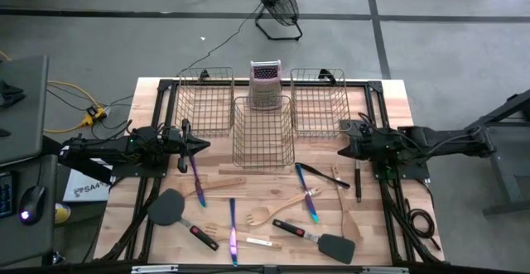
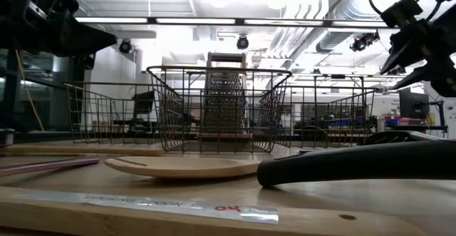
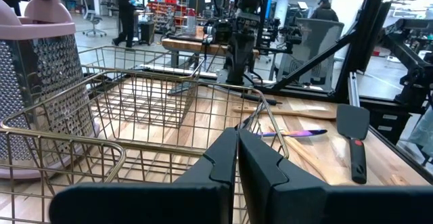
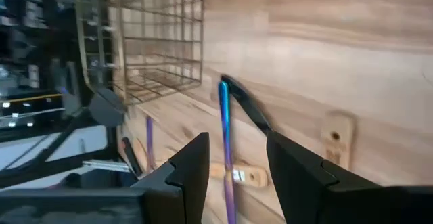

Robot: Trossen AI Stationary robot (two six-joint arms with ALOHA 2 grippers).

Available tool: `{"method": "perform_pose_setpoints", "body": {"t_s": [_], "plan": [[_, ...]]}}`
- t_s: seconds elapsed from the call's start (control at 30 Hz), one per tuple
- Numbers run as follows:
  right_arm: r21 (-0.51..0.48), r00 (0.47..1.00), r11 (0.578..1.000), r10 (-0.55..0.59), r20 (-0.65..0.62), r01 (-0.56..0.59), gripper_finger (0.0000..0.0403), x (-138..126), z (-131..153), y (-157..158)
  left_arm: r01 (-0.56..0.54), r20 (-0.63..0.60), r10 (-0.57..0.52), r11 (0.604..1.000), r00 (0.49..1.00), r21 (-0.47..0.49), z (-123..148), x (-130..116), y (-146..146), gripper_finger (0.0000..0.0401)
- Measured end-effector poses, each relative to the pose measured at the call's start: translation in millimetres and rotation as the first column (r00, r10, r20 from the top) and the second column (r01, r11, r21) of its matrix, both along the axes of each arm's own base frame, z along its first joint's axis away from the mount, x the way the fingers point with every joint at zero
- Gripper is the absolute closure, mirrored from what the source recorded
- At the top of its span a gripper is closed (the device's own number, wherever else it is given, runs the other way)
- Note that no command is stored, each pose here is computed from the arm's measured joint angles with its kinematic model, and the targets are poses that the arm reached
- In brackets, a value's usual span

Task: Pick & Place Kitchen Items
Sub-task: Put the top black spatula into the right wire basket

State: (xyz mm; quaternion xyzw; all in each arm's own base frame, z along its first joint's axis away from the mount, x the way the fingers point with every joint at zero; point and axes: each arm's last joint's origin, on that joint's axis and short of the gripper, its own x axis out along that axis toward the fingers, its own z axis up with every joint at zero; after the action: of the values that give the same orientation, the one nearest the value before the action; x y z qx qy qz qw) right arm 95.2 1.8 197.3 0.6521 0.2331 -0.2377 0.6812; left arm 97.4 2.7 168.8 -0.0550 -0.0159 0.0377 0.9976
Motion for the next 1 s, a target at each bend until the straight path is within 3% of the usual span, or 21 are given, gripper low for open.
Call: {"method": "perform_pose_setpoints", "body": {"t_s": [0.17,0.3,0.57,0.8,1.0], "plan": [[0.033,0.997,0.999,0.013,-0.072,-0.010,0.0271,6,4,1,0.000,0.000,0.000,1.000,1.000,0.000,0,0,0,0.0386],[0.069,0.989,0.995,0.085,-0.122,-0.077,0.0284,11,3,3,0.000,0.000,0.000,1.000,1.000,0.000,0,0,0,0.0386],[0.246,0.937,0.947,0.263,-0.230,-0.205,0.0311,23,-9,9,0.000,-0.001,0.000,1.000,1.000,0.000,0,0,0,0.0386],[0.238,0.902,0.953,0.265,-0.340,-0.190,0.0335,32,-17,5,0.000,0.000,0.000,1.000,1.000,0.000,0,0,0,0.0386],[0.155,0.841,0.970,0.239,-0.486,-0.186,0.0361,31,11,-4,0.000,0.000,0.000,1.000,1.000,0.000,0,0,0,0.0386]]}}
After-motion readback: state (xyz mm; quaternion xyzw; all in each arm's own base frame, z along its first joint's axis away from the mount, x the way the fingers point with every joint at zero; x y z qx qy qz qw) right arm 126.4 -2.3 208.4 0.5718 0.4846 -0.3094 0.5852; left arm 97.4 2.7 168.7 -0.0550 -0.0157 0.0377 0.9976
